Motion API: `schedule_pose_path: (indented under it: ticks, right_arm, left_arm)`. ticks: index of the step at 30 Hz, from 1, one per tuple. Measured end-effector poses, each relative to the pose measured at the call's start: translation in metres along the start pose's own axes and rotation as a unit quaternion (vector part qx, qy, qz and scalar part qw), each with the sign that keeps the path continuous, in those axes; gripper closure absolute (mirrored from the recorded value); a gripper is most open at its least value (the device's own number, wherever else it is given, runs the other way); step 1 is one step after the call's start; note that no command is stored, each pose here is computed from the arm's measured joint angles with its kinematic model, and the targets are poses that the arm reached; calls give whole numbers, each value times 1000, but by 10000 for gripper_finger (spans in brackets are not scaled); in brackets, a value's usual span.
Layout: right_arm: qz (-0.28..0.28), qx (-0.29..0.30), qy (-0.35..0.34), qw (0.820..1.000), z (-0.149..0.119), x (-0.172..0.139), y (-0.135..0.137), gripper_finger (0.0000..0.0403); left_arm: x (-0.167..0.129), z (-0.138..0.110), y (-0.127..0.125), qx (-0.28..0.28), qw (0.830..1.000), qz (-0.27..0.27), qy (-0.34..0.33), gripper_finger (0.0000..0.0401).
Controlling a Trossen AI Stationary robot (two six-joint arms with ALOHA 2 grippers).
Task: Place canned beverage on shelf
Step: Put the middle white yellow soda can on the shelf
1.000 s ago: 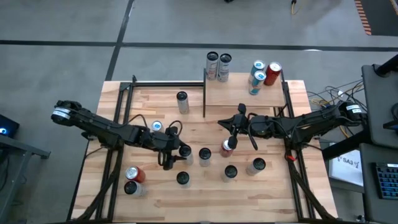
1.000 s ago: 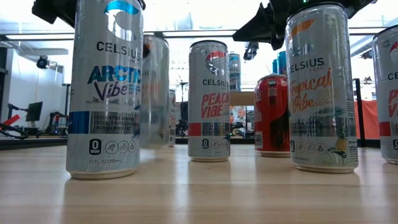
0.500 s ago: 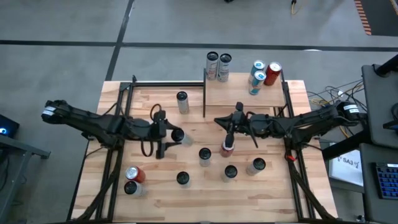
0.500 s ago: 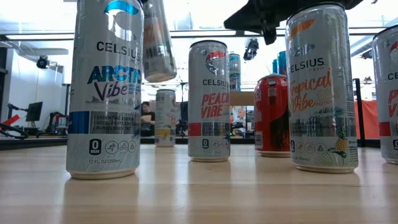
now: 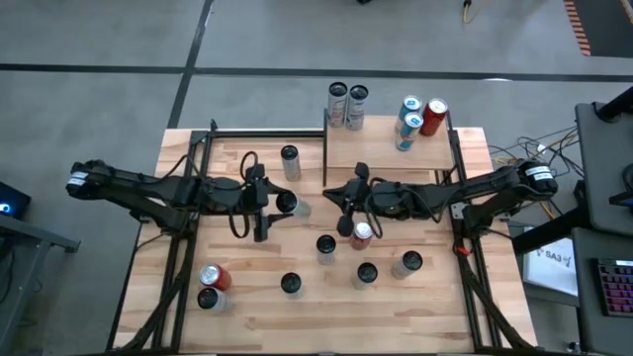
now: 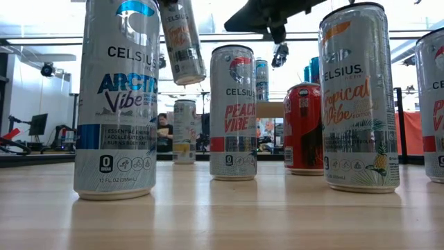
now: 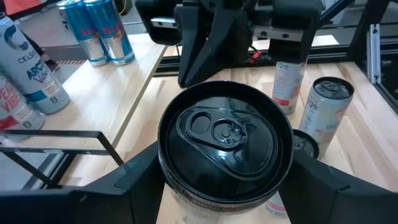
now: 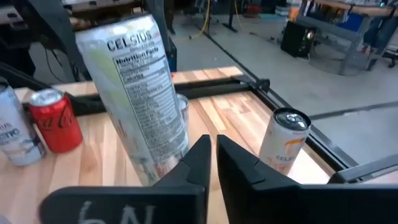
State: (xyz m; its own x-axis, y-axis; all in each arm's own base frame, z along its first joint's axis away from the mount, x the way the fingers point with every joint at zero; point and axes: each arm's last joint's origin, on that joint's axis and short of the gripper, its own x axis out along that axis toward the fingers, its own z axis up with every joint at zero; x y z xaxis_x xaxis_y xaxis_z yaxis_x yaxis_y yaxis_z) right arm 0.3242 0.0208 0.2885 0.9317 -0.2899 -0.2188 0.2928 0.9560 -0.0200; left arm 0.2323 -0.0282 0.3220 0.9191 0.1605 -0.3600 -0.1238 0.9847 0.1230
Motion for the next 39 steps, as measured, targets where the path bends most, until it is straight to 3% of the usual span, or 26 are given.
schedule_pose_path:
  ticks: [5, 15, 21, 25, 32, 39]
  right_arm:
    - [-1, -6, 16, 1000, 5, 5, 3, 329]
    - [4, -28, 42, 999, 0, 24, 13, 135]
    - [18, -53, 47, 997, -1, 42, 21, 64]
    - [18, -68, 49, 996, -1, 56, 27, 46]
    - [-30, -81, 42, 995, 5, 76, 30, 45]
    - [-34, -111, 35, 993, 9, 86, 33, 85]
  left_arm:
    - [1, -1, 0, 0, 1000, 1, 2, 161]
    - [4, -1, 7, -3, 1000, 23, 4, 161]
    - [4, 0, 9, -6, 999, 42, -2, 161]
    - [7, 0, 10, -6, 998, 56, -2, 161]
    - [9, 1, 10, -10, 998, 57, -9, 158]
    - [13, -1, 8, -7, 998, 56, -2, 156]
